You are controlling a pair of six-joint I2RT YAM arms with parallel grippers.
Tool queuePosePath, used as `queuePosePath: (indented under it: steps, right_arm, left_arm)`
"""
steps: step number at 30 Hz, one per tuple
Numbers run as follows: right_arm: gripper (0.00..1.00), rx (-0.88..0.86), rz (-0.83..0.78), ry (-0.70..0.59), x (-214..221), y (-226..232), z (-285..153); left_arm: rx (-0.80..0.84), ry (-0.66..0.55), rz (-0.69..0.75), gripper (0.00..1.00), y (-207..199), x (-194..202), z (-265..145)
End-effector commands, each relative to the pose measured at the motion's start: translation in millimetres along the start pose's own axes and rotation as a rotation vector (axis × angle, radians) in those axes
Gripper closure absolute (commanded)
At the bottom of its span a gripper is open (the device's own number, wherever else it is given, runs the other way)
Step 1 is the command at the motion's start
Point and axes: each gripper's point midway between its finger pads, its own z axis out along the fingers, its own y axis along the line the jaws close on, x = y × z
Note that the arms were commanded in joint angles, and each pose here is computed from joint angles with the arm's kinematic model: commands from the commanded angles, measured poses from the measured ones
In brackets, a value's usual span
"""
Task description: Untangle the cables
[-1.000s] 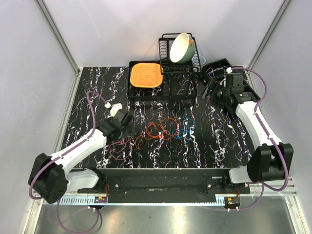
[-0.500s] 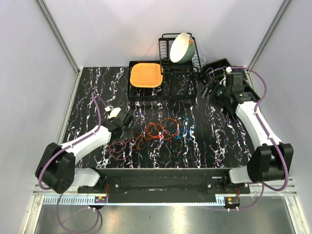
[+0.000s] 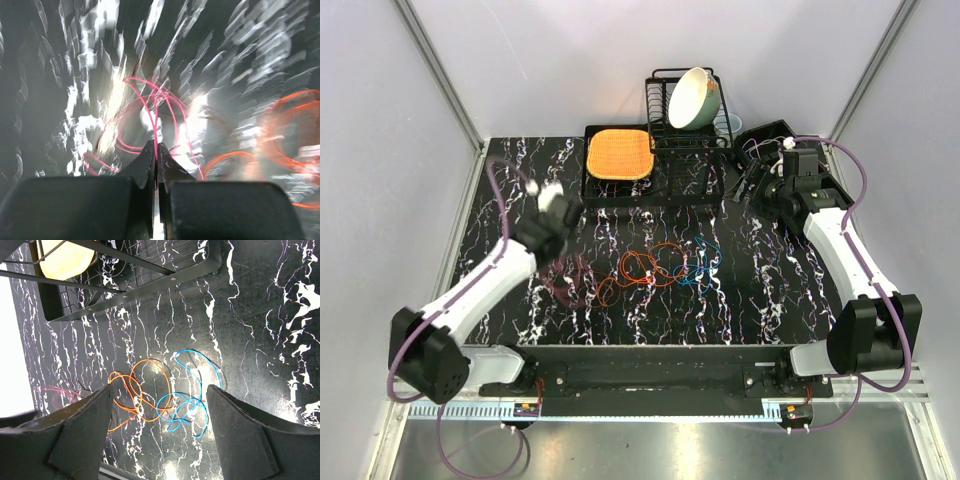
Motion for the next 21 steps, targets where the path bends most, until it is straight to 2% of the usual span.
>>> queuePosePath:
  steps: [1,2,4,5,7,9,11,12,14,15,16,17,18,19,21]
  right_arm:
    - [0.19,-0.061,-0.037,-0.055,-12.9,17.9,-12.6]
    - [0.19,-0.063,-0.035,-0.054,-12.3,18.8,-13.1]
    - [0.19,-0.071,-0.039,-0.063,-14.1,21.3,-16.3]
    - [0.20,-0.072,-0.040,-0.065,-14.1,21.7,-17.5]
    - [0.19,-0.075,-0.041,-0.074,-15.4,22.6,-20.6]
    - [0.19,-0.077,-0.044,-0.079,-15.6,23.8,-22.7]
    - [0.19,-0.079,-0.042,-0.082,-16.0,24.0,-23.5]
    - [0.19,-0.082,-0.042,-0.084,-16.0,24.9,-25.1]
    - [0.19,-0.090,-0.039,-0.082,-15.1,26.8,-26.4]
    - [0.19,-0.095,-0.040,-0.086,-15.6,28.2,-28.4]
    - [0.19,-0.100,-0.038,-0.088,-15.8,29.6,-30.0]
    - [0.19,-0.108,-0.038,-0.087,-15.5,31.5,-31.7]
    - [0.19,-0.118,-0.039,-0.093,-15.9,34.2,-35.8]
    - [0.19,-0.125,-0.036,-0.095,-16.3,35.9,-38.1]
    - [0.19,-0.152,-0.037,-0.085,-12.1,42.6,-43.8]
  left_arm:
    - [0.136,-0.304,-0.050,1.00,-19.1,-123.9,-96.9]
    - [0.192,-0.373,-0.048,1.00,-24.4,-153.9,-131.8]
    - [0.258,-0.429,-0.053,1.00,-28.8,-177.3,-167.3]
    - [0.294,-0.485,-0.066,1.00,-25.6,-196.0,-199.0]
    - [0.349,-0.531,-0.074,1.00,-23.2,-211.3,-234.1]
    - [0.398,-0.531,-0.057,1.00,-26.0,-210.8,-246.9]
    - [0.444,-0.498,-0.041,1.00,-32.6,-200.6,-245.8]
    - [0.517,-0.469,-0.020,1.00,-41.2,-189.9,-250.1]
    - [0.583,-0.392,0.012,1.00,-56.8,-166.2,-232.2]
    - [0.678,-0.357,0.034,1.00,-65.8,-150.5,-238.7]
    - [0.722,-0.312,0.053,1.00,-78.1,-133.0,-220.0]
    - [0.799,-0.305,0.057,1.00,-82.8,-121.4,-226.0]
    - [0.920,-0.249,0.091,1.00,-96.7,-101.7,-231.1]
    - [0.967,-0.210,0.100,1.00,-106.7,-82.9,-212.6]
    - [1.110,-0.142,0.120,1.00,-117.0,-56.0,-220.9]
